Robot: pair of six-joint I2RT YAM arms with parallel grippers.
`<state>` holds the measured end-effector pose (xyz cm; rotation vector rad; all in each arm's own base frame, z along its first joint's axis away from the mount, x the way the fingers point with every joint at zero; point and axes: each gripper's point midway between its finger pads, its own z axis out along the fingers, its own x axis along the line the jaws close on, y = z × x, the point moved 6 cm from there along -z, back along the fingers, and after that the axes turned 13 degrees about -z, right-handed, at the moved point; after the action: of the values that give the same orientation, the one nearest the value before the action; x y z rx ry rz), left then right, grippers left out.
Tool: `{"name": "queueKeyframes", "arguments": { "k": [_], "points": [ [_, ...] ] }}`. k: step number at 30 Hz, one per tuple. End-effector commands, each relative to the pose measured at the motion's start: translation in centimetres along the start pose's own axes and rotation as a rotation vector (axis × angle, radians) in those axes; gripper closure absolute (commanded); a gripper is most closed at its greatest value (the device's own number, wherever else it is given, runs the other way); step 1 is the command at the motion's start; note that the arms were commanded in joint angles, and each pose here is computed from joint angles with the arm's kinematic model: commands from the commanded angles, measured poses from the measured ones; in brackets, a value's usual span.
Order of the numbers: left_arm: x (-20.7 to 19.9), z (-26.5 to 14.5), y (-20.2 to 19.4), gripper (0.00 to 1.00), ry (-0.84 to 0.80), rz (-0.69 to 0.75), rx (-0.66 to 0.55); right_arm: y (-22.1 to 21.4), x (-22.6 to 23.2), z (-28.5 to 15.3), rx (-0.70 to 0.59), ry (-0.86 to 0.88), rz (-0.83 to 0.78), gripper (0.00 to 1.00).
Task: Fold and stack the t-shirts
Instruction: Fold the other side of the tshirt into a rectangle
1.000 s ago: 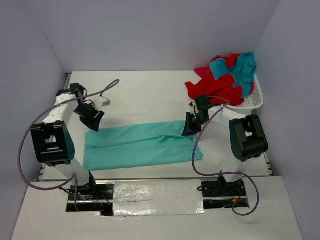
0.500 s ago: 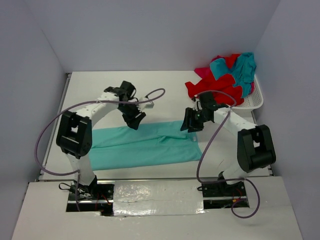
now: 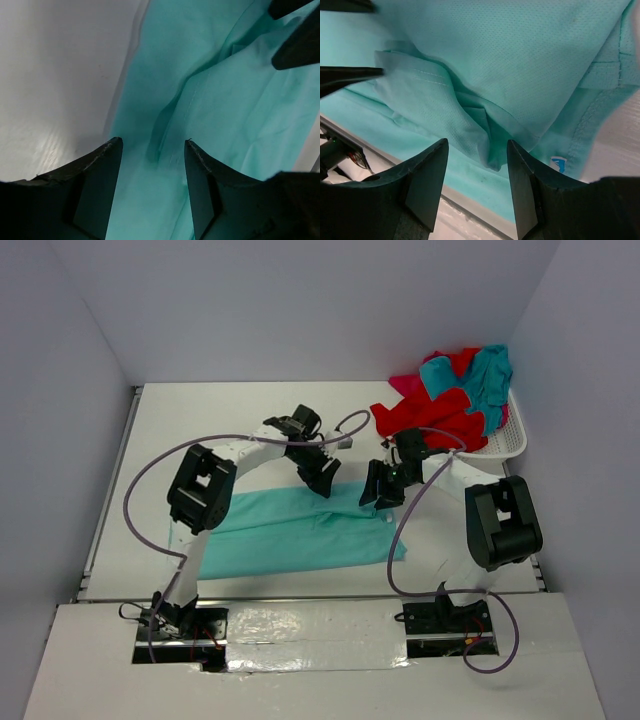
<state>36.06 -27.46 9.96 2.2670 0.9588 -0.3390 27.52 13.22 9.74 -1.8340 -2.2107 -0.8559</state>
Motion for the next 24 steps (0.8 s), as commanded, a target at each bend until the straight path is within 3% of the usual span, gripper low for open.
{"name": "queueKeyframes", "arguments": {
  "k": [1,5,8,12,13,15,18,21,22,24],
  "points": [
    [-0.6,1.4,0.4,0.35,-0.049,-0.081,0.015,0.9,0.0,-0.1,-0.028,0.002,-0.005,0.42],
    [-1.6,1.7,0.0,0.36,-0.1,-0.081,0.047,-0.1,-0.3,0.4,0.006,0.005,0.011,0.42],
    [-2.3,2.0,-0.3,0.39,-0.118,-0.068,0.061,-0.3,-0.3,0.5,0.003,0.017,0.012,0.49],
    [-3.2,2.1,-1.0,0.51,-0.163,-0.058,0.092,-0.1,-0.2,0.3,0.006,0.015,0.001,0.62],
    [-3.3,1.9,-0.8,0.59,-0.168,-0.053,0.092,-0.1,-0.2,0.2,0.004,0.012,0.0,0.66],
    [-3.7,1.3,-0.5,0.69,-0.176,-0.035,0.091,0.0,-0.2,-0.1,-0.006,-0.002,-0.008,0.83],
    [-4.1,0.5,0.4,0.74,-0.186,-0.009,0.073,0.1,0.0,-0.6,-0.016,-0.002,-0.018,0.91],
    [-4.1,0.1,1.0,0.46,-0.157,0.01,0.061,-0.2,-0.1,-0.5,-0.014,-0.01,-0.019,0.88],
    [-3.5,0.0,1.3,0.42,-0.118,0.017,0.052,-0.2,-0.2,-0.5,-0.012,-0.011,-0.018,0.88],
    [-3.4,-0.1,1.5,0.43,-0.124,0.022,0.043,-0.3,-0.2,-0.4,-0.004,-0.004,-0.013,0.89]
  ]
}}
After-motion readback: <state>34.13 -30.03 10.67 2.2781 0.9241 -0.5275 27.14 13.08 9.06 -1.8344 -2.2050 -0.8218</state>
